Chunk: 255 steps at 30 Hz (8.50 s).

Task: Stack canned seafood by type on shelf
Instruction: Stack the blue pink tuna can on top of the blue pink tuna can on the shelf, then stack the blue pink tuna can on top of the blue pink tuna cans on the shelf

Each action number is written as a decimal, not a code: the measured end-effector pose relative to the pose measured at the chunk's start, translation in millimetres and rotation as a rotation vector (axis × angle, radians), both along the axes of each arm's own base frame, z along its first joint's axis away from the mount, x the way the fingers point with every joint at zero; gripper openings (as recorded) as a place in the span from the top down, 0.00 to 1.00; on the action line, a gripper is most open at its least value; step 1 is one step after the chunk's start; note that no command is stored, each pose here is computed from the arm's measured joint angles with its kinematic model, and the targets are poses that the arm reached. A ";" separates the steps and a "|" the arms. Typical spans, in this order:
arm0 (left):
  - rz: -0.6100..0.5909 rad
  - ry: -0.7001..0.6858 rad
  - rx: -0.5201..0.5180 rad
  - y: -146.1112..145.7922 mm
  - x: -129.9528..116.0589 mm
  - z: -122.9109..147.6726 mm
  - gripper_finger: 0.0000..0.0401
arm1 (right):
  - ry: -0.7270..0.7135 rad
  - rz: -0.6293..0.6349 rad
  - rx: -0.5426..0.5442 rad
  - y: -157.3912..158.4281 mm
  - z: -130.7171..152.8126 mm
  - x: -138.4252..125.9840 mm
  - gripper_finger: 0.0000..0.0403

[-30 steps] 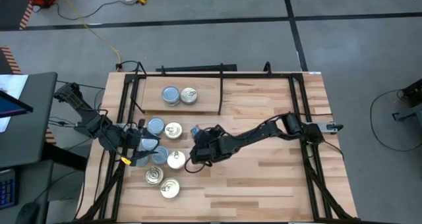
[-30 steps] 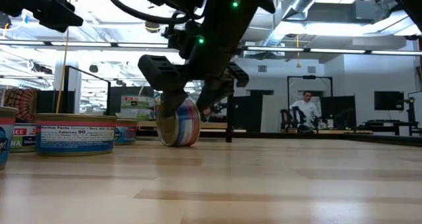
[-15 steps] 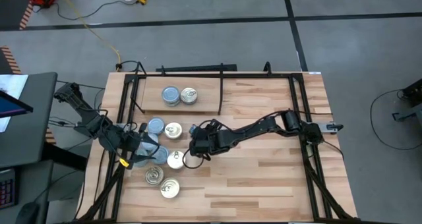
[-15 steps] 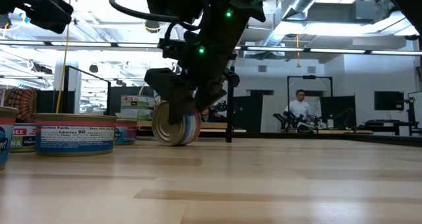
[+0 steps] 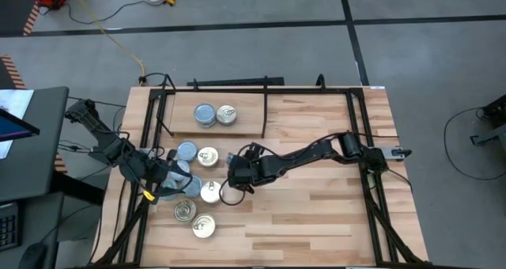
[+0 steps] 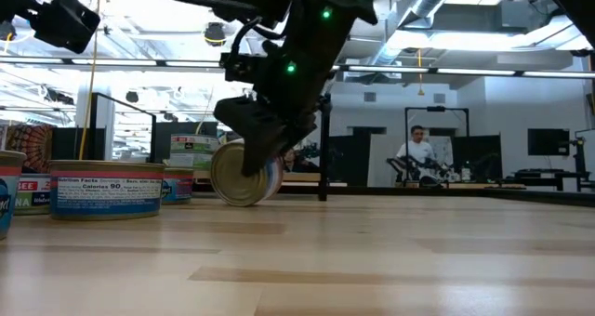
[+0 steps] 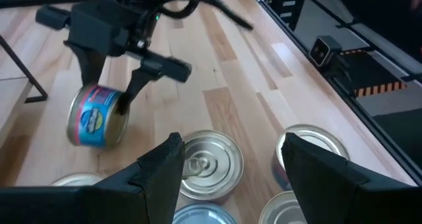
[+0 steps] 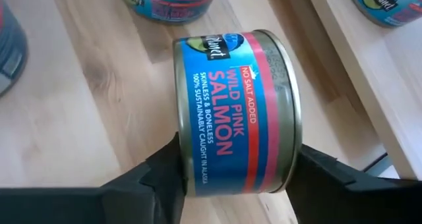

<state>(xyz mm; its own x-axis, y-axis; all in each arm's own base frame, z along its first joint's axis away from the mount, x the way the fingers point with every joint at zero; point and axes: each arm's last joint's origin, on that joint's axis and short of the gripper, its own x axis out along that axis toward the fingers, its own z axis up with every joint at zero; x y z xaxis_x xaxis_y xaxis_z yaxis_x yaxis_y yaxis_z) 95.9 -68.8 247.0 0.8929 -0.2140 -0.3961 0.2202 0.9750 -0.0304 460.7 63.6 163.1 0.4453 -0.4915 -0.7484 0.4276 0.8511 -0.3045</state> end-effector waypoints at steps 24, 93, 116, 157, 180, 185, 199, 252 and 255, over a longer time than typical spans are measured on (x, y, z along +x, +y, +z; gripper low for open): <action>0.052 -0.299 -0.078 -2.5 11.3 -16.8 0.40 | 0.050 -0.028 -0.603 -82.1 82.0 24.0 0.45; 0.146 -0.340 -0.058 26.1 -11.3 -16.2 0.40 | 0.212 0.394 -0.445 -170.6 61.4 23.4 0.17; 0.180 -0.250 -0.141 26.9 -12.0 -23.9 0.40 | 0.190 0.238 -0.332 -138.0 89.5 12.4 0.18; 0.207 -0.129 -0.177 24.5 1.3 -25.0 0.40 | 0.071 0.162 0.269 37.3 2.6 23.0 0.18; 0.140 -0.091 -0.233 22.1 0.8 -26.3 0.40 | 0.118 -0.061 0.246 63.8 46.1 -22.1 0.18; 0.145 -0.078 -0.218 22.5 0.4 -27.9 0.40 | -0.085 0.005 0.231 101.7 53.0 -17.3 0.18; 0.223 -0.179 -0.183 24.5 2.5 -20.3 0.40 | -0.487 -0.014 0.003 132.9 60.1 3.2 0.18; 0.054 0.239 0.337 -5.3 72.2 10.2 0.40 | 0.205 -0.228 -0.288 -2.5 96.9 -54.6 0.18; 0.035 0.247 0.328 -6.0 72.3 9.5 0.40 | 0.202 -0.245 -0.280 -15.2 92.0 -57.5 0.18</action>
<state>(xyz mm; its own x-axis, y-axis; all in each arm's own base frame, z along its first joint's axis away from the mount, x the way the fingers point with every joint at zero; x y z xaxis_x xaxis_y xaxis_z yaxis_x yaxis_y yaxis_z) 168.2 -74.8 256.5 0.7673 -0.0117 -0.6412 0.2116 0.9485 0.2359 403.2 48.4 255.1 0.1485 -0.7615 -0.6309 0.5149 0.6042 -0.6081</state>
